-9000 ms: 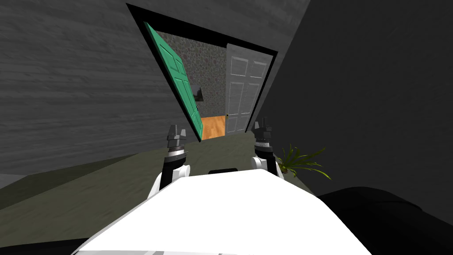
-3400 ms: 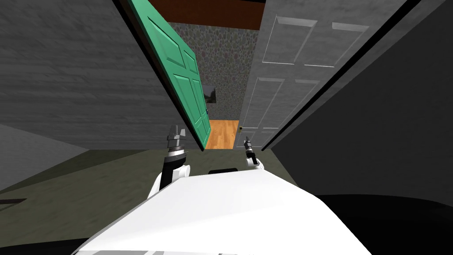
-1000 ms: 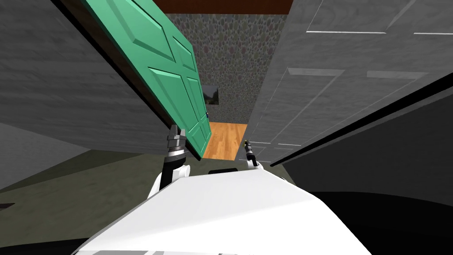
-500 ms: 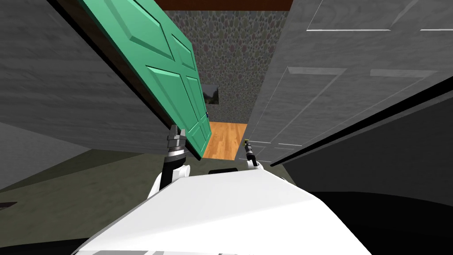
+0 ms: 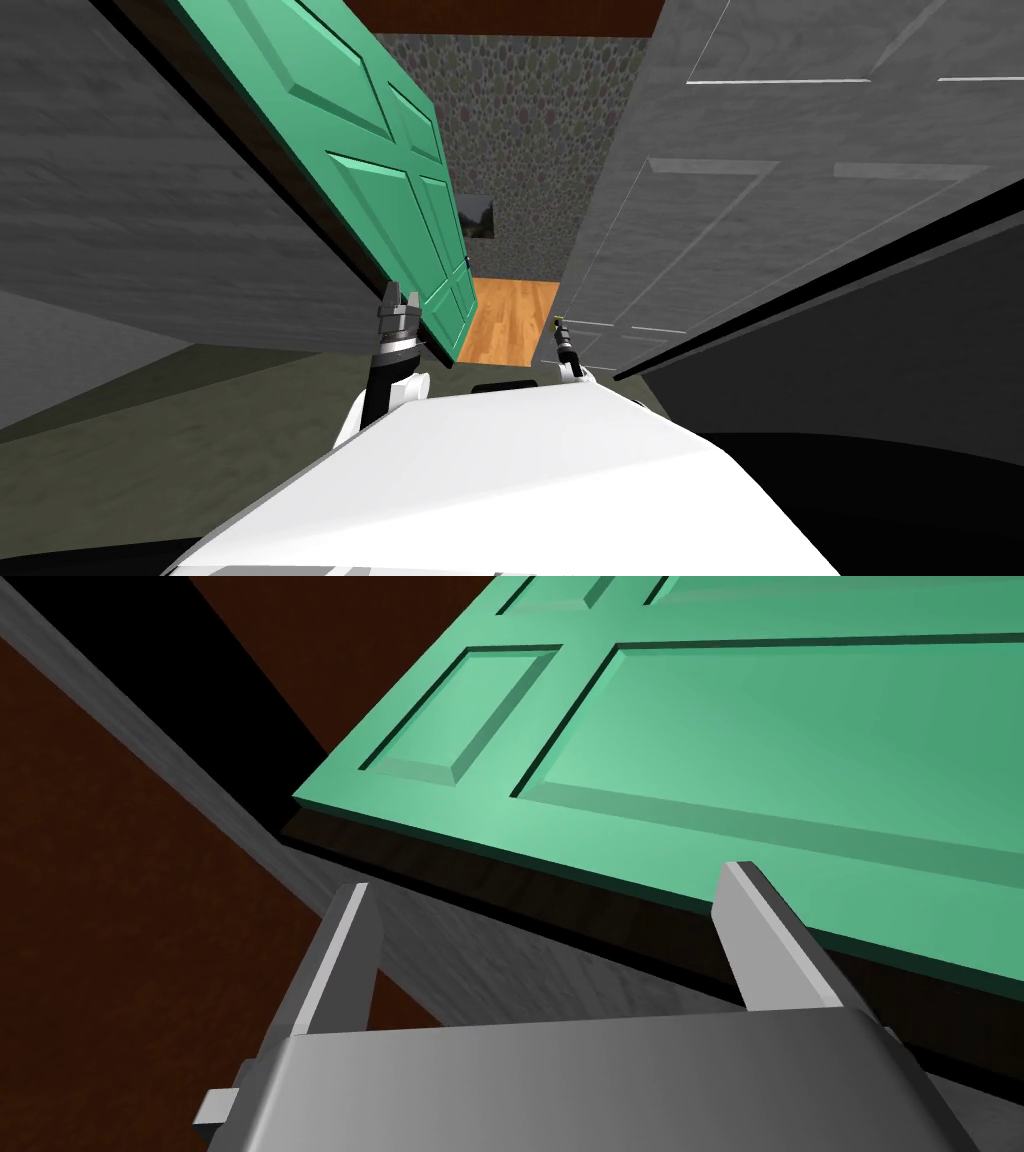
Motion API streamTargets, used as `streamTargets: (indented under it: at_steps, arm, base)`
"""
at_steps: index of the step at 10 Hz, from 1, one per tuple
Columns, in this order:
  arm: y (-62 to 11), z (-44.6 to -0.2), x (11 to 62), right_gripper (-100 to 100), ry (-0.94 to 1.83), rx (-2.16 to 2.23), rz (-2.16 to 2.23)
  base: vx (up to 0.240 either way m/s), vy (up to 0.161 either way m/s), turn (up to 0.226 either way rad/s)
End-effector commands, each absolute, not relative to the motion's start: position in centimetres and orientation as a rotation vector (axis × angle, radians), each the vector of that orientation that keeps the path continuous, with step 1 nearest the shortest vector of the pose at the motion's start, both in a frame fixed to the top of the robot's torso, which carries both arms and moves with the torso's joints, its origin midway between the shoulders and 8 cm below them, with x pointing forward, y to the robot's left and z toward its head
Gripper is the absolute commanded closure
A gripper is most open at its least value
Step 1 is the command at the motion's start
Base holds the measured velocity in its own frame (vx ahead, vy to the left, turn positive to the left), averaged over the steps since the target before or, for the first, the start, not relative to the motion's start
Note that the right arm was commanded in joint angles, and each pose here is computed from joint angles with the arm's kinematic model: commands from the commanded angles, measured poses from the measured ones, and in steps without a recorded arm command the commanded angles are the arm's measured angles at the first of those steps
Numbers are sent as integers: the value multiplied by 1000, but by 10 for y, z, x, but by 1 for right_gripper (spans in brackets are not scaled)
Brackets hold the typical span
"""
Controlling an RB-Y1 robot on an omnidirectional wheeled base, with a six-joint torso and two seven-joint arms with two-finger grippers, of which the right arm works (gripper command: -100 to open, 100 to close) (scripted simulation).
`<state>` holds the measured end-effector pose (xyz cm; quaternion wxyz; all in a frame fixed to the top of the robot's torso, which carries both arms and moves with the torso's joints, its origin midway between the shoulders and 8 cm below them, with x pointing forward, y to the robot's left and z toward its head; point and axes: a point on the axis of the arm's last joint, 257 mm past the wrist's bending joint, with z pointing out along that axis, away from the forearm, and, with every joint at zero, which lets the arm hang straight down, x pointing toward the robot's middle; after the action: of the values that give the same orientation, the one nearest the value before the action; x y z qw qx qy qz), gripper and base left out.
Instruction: Push the door open
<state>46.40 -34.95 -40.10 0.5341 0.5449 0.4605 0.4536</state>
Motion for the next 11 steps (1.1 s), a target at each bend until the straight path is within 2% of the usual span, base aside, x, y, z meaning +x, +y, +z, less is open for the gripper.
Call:
streamTargets:
  at_steps: [1, 8, 9, 11]
  arm:
    - [-362, -393, 465, 100, 1069, 1292, 1068]
    - [-393, -393, 456, 100, 1013, 1322, 1010]
    - [-394, -402, 451, 100, 1026, 1341, 996]
    - [-405, -393, 452, 100, 991, 1333, 988]
  base:
    - [200, 16, -34]
    - [175, 19, -35]
    - [75, 6, -11]
    - [71, -5, -26]
